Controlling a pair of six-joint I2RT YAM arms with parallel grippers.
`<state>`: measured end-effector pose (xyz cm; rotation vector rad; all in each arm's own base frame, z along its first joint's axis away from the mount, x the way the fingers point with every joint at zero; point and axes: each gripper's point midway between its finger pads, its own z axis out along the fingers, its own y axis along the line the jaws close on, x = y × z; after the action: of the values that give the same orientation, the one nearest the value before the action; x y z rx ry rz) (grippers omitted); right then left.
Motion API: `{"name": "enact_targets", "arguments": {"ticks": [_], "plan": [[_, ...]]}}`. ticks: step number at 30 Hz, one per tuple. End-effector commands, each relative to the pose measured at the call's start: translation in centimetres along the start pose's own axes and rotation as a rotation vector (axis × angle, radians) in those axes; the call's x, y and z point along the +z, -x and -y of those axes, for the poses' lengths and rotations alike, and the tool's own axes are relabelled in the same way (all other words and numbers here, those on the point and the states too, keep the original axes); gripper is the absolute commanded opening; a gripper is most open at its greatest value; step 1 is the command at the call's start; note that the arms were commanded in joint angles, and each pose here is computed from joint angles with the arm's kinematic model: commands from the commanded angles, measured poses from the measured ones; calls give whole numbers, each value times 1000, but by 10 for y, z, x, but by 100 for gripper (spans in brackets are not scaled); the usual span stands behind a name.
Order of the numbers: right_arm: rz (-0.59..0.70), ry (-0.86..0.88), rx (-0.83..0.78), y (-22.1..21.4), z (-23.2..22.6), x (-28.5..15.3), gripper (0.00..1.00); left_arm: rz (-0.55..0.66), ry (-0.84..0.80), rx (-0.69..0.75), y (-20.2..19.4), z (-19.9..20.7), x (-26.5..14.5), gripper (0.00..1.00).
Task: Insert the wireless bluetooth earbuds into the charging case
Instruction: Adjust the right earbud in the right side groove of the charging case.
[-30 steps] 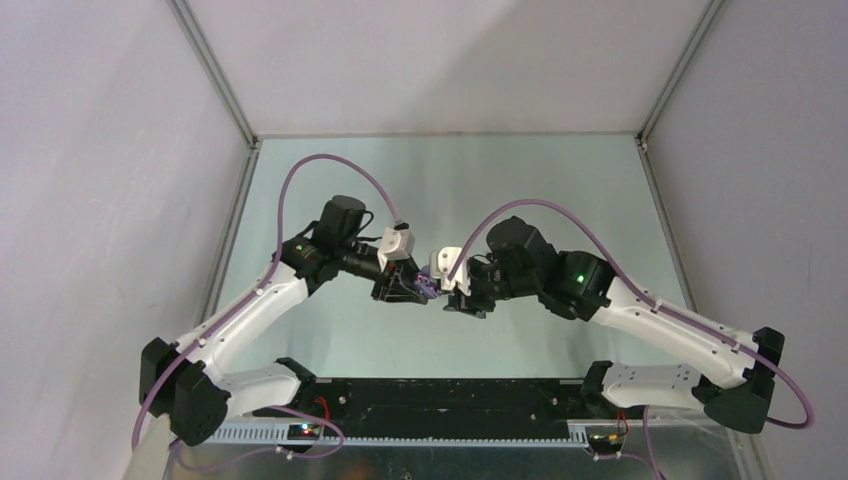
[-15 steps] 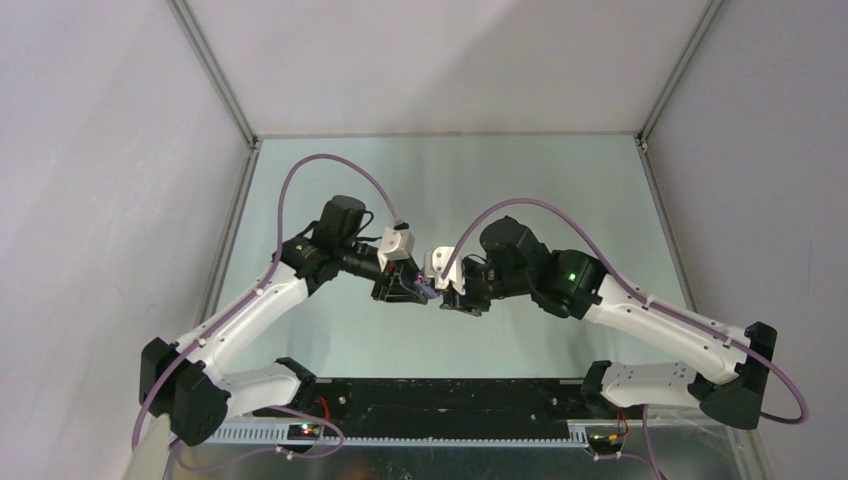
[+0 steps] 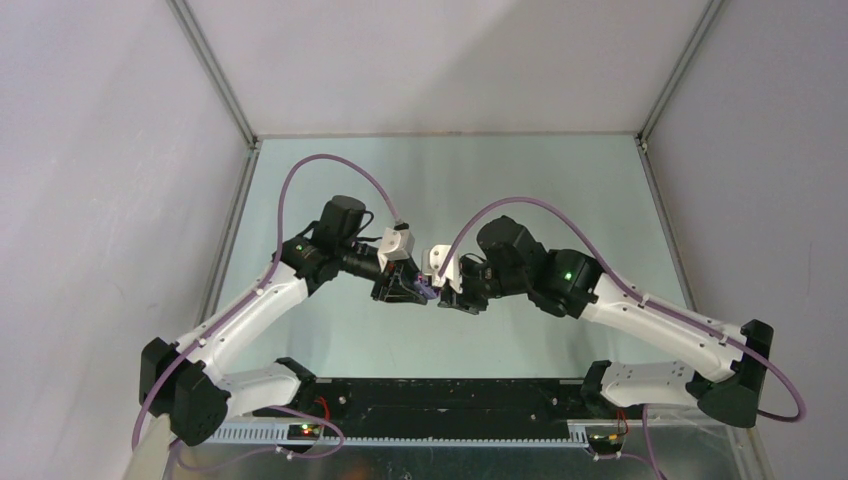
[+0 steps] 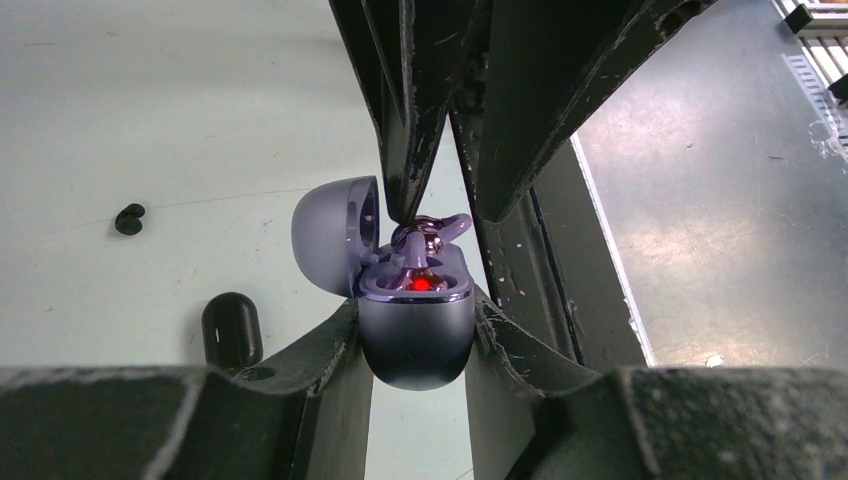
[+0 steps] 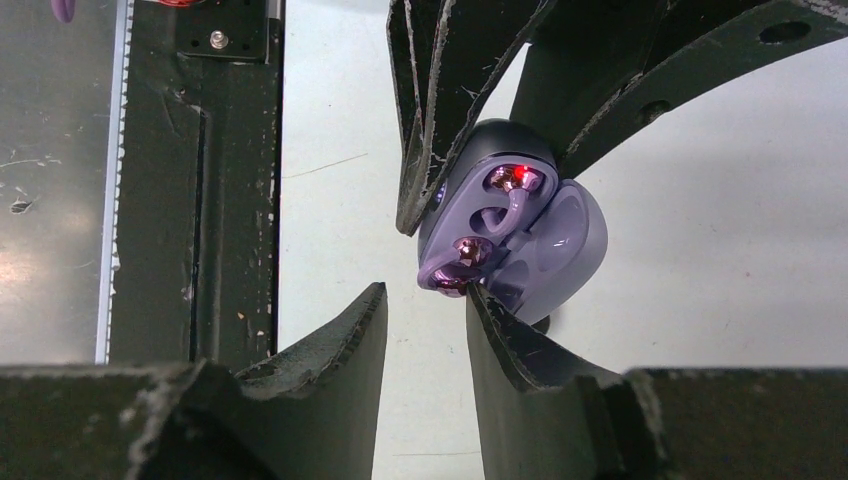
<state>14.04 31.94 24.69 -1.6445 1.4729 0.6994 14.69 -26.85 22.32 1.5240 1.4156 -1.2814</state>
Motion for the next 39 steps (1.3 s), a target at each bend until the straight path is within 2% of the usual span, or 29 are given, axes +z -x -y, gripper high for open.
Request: {"name": "enact_targets", "arguments": {"ticks": [1, 12, 25, 39], "plan": [[37, -20, -8, 14, 5, 1, 40, 42, -11, 65, 22, 1, -2, 4], [65, -33, -50, 36, 6, -26, 39, 43, -11, 65, 22, 1, -2, 4], [75, -69, 5, 40, 13, -18, 34, 42, -10, 65, 23, 1, -2, 4], [57, -67, 32, 38, 12, -9, 34, 40, -10, 64, 22, 1, -2, 4]]}}
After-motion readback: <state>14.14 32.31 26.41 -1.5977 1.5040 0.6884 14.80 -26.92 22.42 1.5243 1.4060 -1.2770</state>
